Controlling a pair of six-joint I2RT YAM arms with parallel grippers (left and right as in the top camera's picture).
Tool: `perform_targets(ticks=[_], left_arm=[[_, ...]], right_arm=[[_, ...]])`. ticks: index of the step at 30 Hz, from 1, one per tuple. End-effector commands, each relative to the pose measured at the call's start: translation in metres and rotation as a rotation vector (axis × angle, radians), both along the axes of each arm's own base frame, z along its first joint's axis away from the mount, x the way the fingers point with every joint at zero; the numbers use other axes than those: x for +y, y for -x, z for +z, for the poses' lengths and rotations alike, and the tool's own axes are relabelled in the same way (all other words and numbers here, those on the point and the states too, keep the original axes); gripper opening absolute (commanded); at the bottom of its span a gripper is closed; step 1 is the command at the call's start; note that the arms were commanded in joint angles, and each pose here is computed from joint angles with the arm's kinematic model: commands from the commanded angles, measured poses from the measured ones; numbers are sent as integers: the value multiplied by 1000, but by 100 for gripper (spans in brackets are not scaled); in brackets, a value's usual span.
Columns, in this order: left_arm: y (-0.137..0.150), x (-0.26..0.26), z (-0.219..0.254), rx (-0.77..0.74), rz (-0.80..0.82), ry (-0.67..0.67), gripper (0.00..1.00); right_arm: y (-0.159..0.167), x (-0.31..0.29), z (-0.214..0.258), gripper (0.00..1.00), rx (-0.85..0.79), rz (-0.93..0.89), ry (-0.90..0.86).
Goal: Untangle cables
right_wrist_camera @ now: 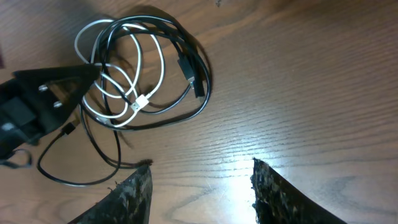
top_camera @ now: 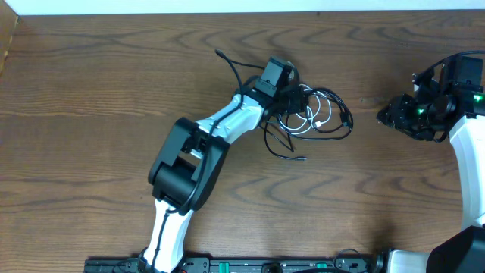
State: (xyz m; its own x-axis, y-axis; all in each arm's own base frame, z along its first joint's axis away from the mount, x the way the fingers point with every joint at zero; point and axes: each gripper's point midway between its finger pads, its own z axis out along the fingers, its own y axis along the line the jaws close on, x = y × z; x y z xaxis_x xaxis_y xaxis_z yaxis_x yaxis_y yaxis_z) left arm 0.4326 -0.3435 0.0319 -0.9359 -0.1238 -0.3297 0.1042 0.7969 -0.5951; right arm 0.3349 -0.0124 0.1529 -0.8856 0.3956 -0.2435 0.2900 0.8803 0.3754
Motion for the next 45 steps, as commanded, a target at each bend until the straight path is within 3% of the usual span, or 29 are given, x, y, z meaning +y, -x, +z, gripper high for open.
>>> perform_targets(ticks=[1,8,14,23,30,34,45], left_arm=[[-6,-5,-11,18,64,9,52],[-12,-11,-13,-16,92,14,51],[-12,-11,-11,-19,91,16,8],[-2,6,41,-98,-9,-49,7],[36,28,110,-153,-132,-120,8],[61,30,144,-166,-209,-80,7],[81,32,195,-227,-242,2,7]], right_arm=[[3,3,-4,48,8,23,2],[5,0,-8,48,21,18,18],[7,2,-14,49,31,20,16],[3,16,-20,56,1,57,-27],[-20,78,4,60,-153,232,-180],[-28,113,14,61,-213,299,-213],[-38,154,-6,60,-94,92,-244]])
